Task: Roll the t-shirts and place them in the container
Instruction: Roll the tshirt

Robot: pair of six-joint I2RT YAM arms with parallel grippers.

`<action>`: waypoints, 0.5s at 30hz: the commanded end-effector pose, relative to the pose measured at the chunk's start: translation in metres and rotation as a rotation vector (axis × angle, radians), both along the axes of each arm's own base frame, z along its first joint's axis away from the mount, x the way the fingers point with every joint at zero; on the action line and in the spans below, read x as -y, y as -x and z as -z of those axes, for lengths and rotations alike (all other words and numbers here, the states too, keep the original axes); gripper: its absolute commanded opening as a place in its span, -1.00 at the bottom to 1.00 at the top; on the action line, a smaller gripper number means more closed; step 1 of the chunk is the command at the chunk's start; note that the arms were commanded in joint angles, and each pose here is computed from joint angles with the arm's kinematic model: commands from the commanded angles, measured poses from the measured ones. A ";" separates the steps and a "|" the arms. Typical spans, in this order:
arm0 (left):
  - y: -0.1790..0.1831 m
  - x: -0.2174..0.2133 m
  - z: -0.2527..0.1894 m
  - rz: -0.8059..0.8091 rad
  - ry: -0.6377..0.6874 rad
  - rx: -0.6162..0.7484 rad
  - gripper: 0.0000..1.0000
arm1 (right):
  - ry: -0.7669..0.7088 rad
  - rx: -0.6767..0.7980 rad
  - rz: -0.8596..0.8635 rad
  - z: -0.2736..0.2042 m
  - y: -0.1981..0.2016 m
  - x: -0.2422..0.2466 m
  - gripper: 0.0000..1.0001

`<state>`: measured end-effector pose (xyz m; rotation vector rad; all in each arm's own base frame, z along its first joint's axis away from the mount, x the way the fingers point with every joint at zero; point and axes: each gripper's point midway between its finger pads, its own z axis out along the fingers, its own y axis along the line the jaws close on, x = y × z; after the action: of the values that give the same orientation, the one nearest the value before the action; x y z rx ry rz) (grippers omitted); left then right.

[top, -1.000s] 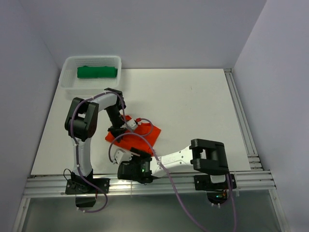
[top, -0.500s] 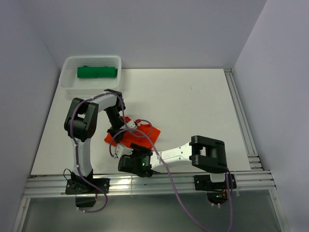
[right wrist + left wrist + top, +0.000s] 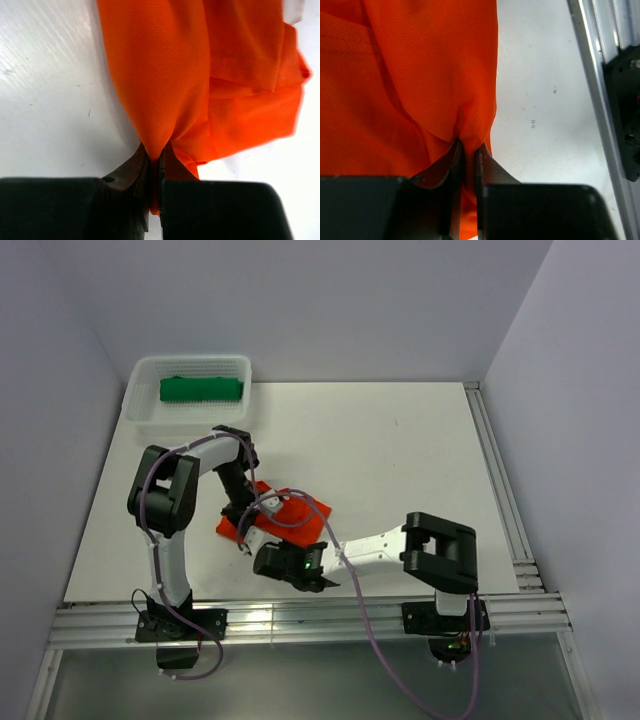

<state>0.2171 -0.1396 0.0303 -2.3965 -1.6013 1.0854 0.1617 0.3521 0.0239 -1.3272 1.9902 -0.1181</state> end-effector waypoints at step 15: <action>-0.061 0.018 -0.047 -0.145 0.311 0.418 -0.03 | -0.435 -0.636 -0.073 -0.021 0.007 -0.002 -1.00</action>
<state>0.2780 -0.1537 0.0534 -2.7486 -1.9103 0.9821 0.1513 0.3621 0.0388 -1.3361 2.1838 0.6893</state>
